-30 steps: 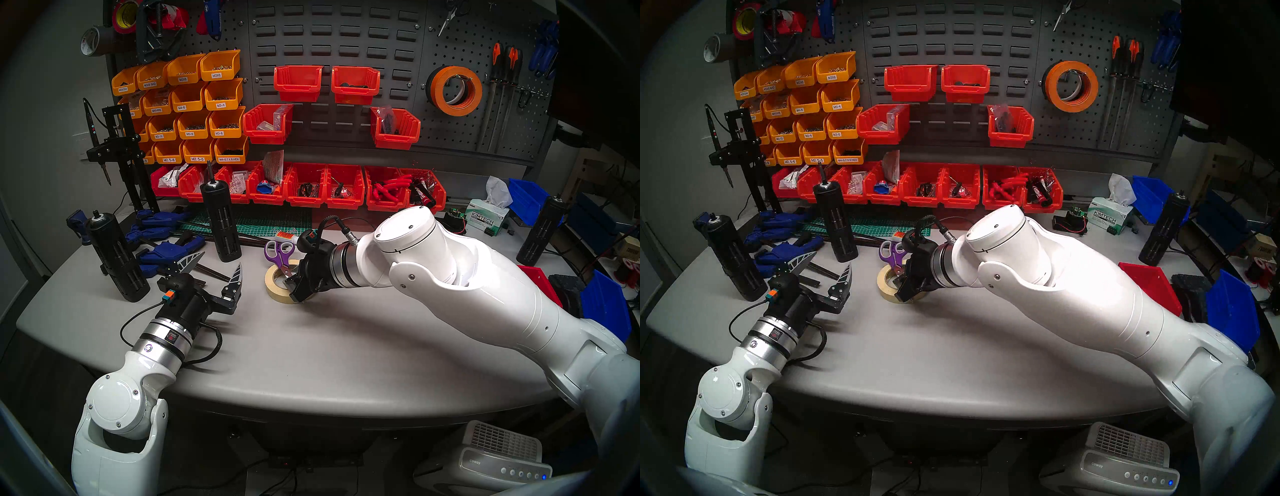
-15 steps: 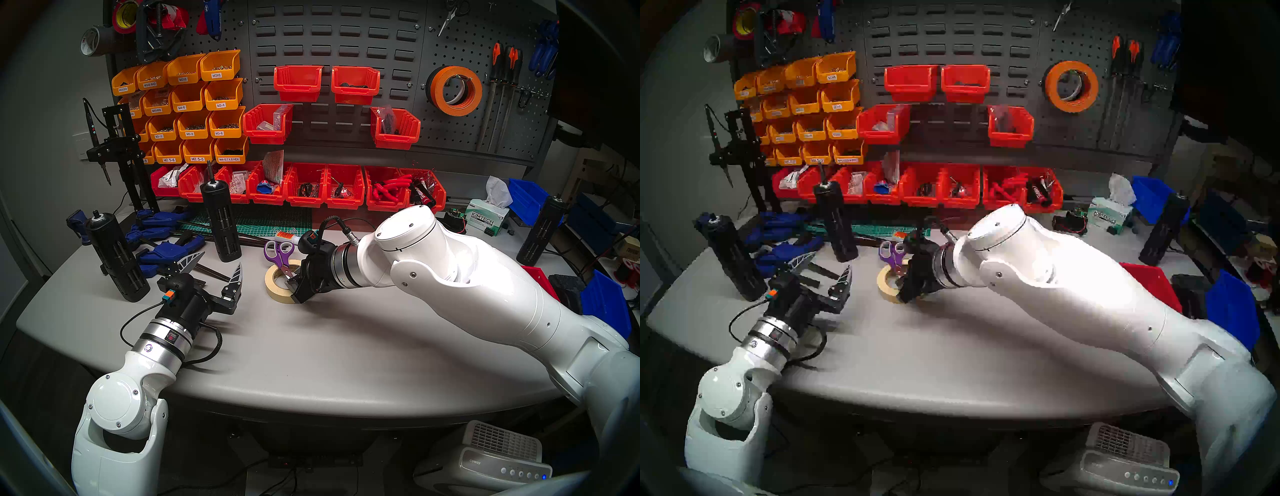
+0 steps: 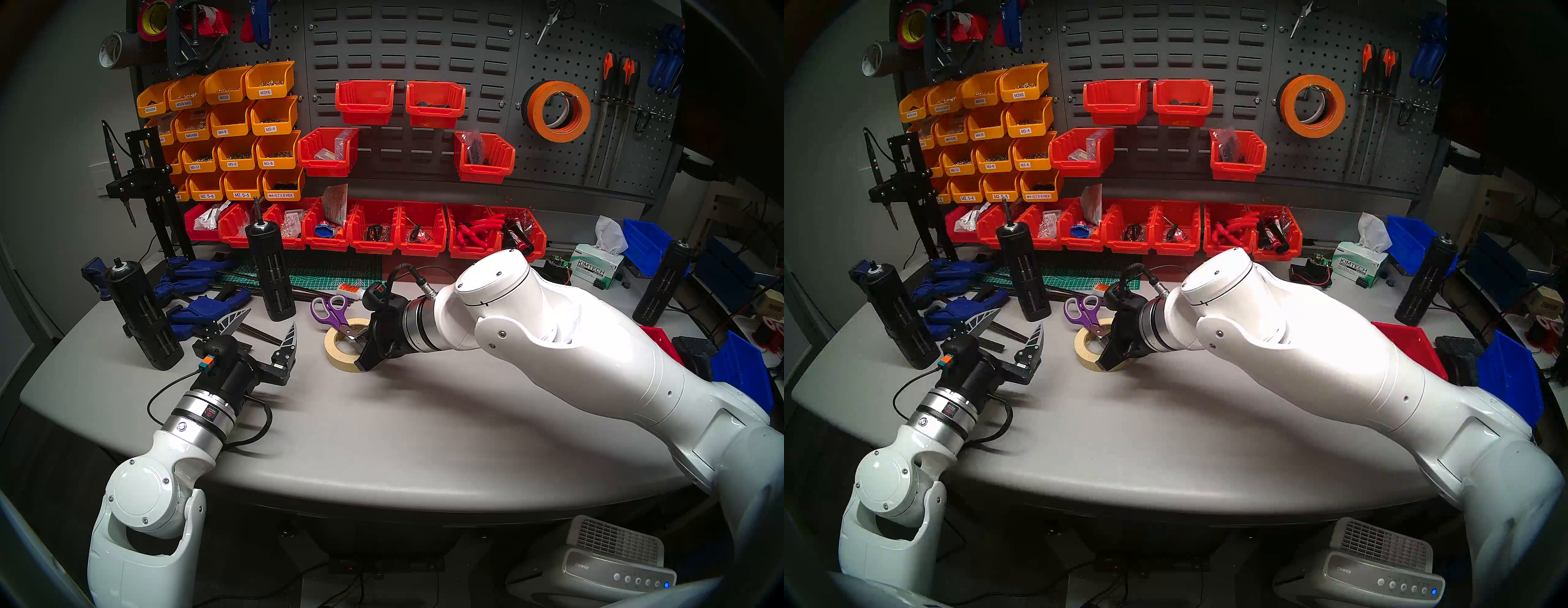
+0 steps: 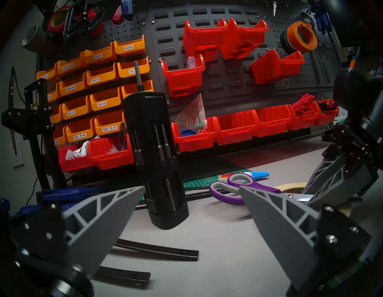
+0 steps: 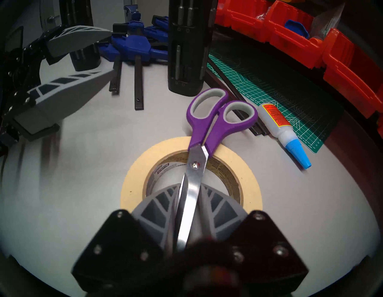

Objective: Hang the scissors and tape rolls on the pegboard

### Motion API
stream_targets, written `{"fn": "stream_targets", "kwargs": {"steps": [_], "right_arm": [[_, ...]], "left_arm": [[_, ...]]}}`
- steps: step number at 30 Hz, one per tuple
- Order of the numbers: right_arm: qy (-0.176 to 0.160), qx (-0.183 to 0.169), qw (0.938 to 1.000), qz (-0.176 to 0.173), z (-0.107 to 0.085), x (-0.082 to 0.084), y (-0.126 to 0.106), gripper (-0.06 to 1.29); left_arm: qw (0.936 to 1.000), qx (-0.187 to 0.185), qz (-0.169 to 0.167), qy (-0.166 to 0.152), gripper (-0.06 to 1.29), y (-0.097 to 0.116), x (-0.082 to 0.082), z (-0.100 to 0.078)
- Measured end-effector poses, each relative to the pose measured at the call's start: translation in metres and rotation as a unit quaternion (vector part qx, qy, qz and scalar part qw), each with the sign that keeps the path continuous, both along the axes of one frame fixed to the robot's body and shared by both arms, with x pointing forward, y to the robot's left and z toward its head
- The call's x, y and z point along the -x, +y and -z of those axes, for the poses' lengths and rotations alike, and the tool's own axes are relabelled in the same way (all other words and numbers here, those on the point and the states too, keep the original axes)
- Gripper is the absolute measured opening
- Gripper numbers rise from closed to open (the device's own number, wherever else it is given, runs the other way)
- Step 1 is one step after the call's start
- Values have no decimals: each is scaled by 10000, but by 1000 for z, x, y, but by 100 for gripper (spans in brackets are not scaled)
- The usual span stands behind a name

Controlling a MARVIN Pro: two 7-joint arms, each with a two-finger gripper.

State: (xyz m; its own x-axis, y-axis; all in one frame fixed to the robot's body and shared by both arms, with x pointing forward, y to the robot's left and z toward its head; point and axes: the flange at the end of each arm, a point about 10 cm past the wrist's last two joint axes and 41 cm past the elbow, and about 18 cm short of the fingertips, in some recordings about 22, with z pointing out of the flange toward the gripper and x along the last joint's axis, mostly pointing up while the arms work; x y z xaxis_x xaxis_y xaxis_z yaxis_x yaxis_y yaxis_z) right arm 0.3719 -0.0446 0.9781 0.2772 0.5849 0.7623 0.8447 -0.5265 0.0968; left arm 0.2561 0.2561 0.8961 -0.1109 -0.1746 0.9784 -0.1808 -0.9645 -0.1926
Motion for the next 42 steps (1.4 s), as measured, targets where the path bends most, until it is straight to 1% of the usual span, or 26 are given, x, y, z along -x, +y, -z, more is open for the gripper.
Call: {"fn": "stream_targets", "kwargs": {"steps": [3,9,19,27,33,37,42], "right_arm": [[-10,15,10000,0,-1,0,-1,32],[-39,53,10000,-6,-2,1,-4,0],[-119,67,9999,0,-7,4,-10,-4],[-207,-188,9996,42,-21,9,-17,-4],[-251,-379,9989,122,-26,12,-23,-4],[-293,-527,9980,175,-30,17,-28,-4],[-410,-745,9961,239,-41,26,-37,-4]], "left_arm": [[10000,0,0,0,123,0,0,0],[10000,0,0,0,124,0,0,0],[10000,0,-1,0,124,0,0,0],[10000,0,0,0,123,0,0,0],[10000,0,0,0,124,0,0,0],[10000,0,0,0,123,0,0,0],[10000,0,0,1,123,0,0,0]]}}
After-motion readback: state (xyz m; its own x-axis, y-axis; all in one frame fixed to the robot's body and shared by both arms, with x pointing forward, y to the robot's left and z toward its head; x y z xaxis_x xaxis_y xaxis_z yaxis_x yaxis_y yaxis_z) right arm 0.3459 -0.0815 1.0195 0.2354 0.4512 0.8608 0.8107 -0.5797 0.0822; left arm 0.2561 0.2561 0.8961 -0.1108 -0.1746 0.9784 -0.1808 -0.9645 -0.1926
